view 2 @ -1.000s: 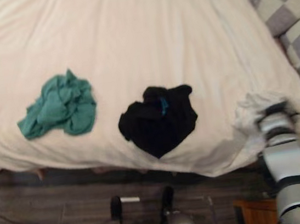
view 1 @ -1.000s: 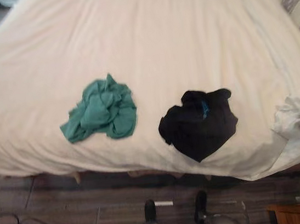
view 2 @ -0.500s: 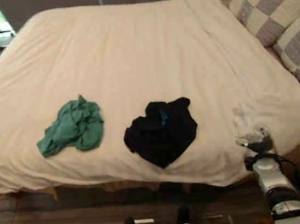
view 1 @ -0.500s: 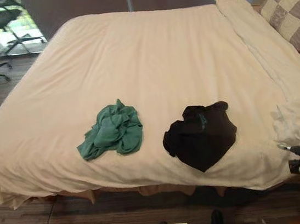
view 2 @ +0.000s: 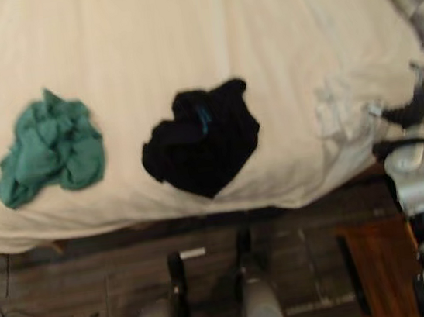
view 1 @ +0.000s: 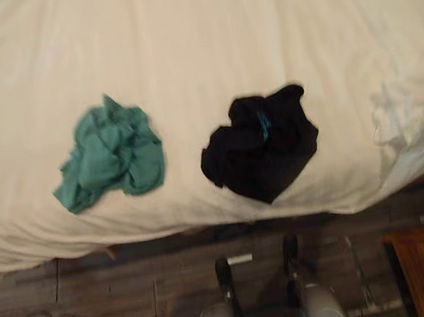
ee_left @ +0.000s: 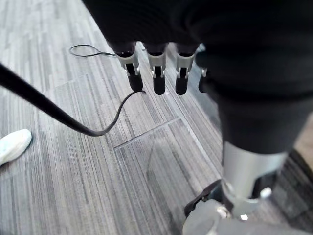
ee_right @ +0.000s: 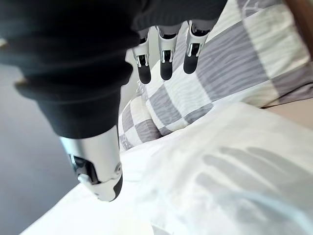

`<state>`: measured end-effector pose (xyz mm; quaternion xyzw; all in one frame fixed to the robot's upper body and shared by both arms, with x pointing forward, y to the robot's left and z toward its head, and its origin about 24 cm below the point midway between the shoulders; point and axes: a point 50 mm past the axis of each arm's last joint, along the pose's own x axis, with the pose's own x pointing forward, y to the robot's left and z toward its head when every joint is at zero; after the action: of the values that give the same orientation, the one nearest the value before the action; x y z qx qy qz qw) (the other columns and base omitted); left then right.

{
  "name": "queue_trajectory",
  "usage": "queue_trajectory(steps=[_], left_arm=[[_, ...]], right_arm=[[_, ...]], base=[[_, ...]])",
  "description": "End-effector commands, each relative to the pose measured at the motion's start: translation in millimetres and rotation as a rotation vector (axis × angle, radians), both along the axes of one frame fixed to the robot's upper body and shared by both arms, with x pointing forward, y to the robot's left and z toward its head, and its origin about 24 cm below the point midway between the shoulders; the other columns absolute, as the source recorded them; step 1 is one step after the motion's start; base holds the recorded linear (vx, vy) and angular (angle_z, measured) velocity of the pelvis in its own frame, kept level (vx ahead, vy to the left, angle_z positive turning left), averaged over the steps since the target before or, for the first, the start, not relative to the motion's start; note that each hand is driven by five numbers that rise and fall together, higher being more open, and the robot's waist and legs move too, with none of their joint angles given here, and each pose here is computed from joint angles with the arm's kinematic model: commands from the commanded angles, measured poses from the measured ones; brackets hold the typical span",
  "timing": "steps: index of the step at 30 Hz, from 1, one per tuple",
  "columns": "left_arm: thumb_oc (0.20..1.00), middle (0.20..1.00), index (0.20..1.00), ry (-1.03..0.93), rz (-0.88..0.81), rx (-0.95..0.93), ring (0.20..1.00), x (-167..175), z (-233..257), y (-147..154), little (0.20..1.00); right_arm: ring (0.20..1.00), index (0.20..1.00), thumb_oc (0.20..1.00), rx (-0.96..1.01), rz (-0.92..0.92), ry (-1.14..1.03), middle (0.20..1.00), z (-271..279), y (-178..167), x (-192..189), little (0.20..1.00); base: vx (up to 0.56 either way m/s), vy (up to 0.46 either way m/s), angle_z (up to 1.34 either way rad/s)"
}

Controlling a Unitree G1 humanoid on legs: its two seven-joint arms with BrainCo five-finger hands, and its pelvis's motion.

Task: Tidy up the quilt and then pick up the clothes from the bed and put them into the laundry hamper.

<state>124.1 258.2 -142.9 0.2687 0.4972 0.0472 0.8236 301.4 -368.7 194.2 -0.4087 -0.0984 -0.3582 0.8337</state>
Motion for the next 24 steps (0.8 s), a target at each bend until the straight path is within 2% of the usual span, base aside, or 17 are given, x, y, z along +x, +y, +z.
queue_trajectory(steps=[1, 3, 4, 7, 8, 9, 13, 18, 20, 22, 24], left_arm=[[1.000, 1.000, 1.000, -0.085, -0.055, 0.091, 1.000, 24, 16, 19, 1.000], [1.000, 1.000, 1.000, -0.108, -0.090, 0.105, 1.000, 32, 19, 17, 1.000], [1.000, 1.000, 1.000, -0.117, -0.181, 0.139, 1.000, 43, 22, 10, 1.000], [1.000, 1.000, 1.000, -0.149, -0.229, 0.138, 1.000, 56, 25, 0, 1.000], [1.000, 1.000, 1.000, -0.165, -0.216, 0.128, 1.000, 59, 26, -2, 1.000], [1.000, 1.000, 1.000, -0.166, -0.213, 0.124, 1.000, 59, 26, -3, 1.000], [1.000, 1.000, 1.000, -0.179, -0.058, 0.060, 1.000, 52, 20, -10, 1.000], [1.000, 1.000, 1.000, -0.122, -0.031, 0.066, 1.000, 37, 11, -11, 1.000], [1.000, 1.000, 1.000, -0.097, -0.032, 0.067, 1.000, 29, 8, -10, 1.000], [1.000, 1.000, 1.000, -0.084, -0.025, 0.064, 1.000, 20, 6, -7, 1.000], [1.000, 1.000, 1.000, -0.080, -0.039, 0.075, 1.000, 16, 6, -3, 1.000]], right_arm=[[1.000, 1.000, 1.000, -0.163, -0.015, -0.070, 1.000, 58, 1, 13, 1.000], [1.000, 1.000, 1.000, -0.218, -0.042, -0.059, 1.000, 73, -2, 15, 1.000], [1.000, 1.000, 1.000, -0.250, -0.087, -0.083, 1.000, 100, -4, 19, 1.000], [1.000, 1.000, 1.000, -0.230, -0.179, -0.092, 1.000, 124, -14, 21, 1.000], [0.313, 0.313, 0.313, -0.220, -0.215, -0.085, 0.313, 128, -19, 21, 0.313], [0.200, 0.200, 0.200, -0.224, -0.213, -0.087, 0.200, 130, -17, 22, 0.200], [0.200, 0.200, 0.200, -0.236, -0.325, 0.027, 0.200, 112, -33, 19, 0.200], [0.200, 0.200, 0.200, -0.292, -0.272, 0.129, 0.200, 54, -38, 6, 0.200], [0.200, 0.200, 0.200, -0.316, -0.257, 0.198, 0.200, 19, -43, -11, 0.200], [0.200, 0.200, 0.200, -0.517, -0.283, 0.354, 0.200, -3, -52, -38, 0.200], [0.200, 0.200, 0.200, -0.567, -0.310, 0.405, 0.200, -16, -62, -66, 0.200]], base=[[-0.03, -0.030, 0.08], [-0.04, -0.036, 0.06], [-0.06, -0.051, 0.03], [-0.05, -0.058, -0.01], [-0.02, -0.022, 0.03], [-0.02, -0.036, 0.04], [0.01, -0.036, -0.03], [0.05, -0.019, 0.02], [0.09, 0.001, -0.05], [0.10, 0.013, -0.07], [0.10, 0.006, -0.16]])
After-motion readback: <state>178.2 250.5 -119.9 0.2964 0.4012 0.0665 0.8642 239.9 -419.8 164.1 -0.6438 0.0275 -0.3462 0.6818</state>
